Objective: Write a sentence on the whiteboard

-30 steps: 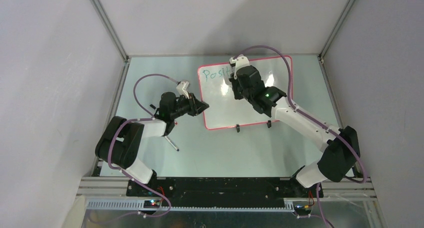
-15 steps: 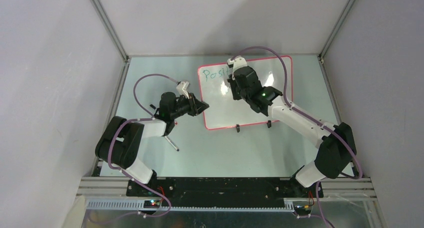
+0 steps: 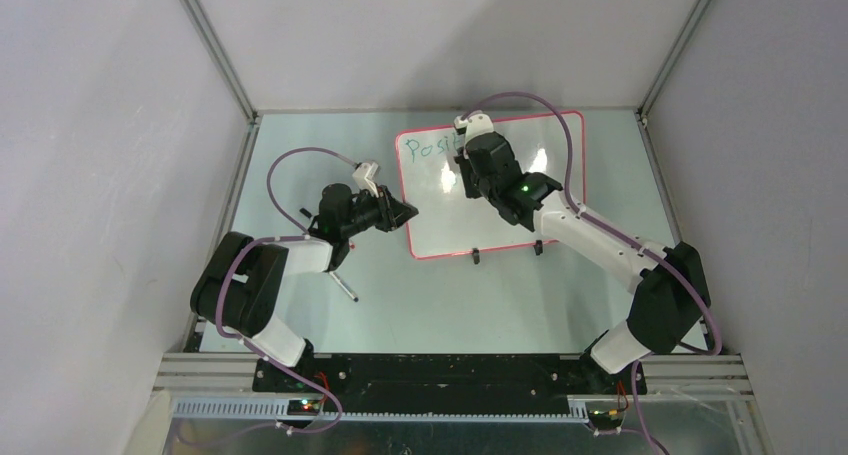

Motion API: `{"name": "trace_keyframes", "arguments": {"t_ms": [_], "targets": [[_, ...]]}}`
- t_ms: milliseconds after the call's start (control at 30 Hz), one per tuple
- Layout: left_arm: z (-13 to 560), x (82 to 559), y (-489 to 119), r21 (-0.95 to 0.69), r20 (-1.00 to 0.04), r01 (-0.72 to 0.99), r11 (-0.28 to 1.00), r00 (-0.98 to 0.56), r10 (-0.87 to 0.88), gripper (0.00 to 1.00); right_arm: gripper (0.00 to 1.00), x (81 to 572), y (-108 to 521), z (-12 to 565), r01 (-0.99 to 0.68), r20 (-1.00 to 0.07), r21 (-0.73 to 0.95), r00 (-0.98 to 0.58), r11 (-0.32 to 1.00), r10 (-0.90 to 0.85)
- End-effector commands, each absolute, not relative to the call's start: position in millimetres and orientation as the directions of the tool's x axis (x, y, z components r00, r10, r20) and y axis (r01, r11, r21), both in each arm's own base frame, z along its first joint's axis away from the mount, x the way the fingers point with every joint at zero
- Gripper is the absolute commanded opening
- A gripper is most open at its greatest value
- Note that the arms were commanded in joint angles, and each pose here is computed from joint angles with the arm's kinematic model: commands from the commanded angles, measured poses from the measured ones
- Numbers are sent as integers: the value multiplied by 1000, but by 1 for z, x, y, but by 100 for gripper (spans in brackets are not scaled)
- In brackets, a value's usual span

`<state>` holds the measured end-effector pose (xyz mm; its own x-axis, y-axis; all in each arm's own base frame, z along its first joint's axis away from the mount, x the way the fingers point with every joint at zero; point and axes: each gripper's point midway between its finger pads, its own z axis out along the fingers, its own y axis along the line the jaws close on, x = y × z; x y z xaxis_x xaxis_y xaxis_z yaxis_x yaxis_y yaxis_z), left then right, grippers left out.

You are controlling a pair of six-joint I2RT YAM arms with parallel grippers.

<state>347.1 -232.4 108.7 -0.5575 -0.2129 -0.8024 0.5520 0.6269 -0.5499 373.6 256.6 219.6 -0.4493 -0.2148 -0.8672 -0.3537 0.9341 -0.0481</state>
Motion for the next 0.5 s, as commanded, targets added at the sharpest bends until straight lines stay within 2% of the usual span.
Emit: {"name": "trace_keyframes", "arguments": {"t_ms": [0,467], "targets": [[124,357,-234,-497,-846,589,637,-493,-204,26,0,379,253,219,-330,-871,-64,-442,942,-215],[125,357,-234,-496,-847,590,637,-490,-206,25,0,368,249,210,-327,-844,-61,-488,943,-224]]}}
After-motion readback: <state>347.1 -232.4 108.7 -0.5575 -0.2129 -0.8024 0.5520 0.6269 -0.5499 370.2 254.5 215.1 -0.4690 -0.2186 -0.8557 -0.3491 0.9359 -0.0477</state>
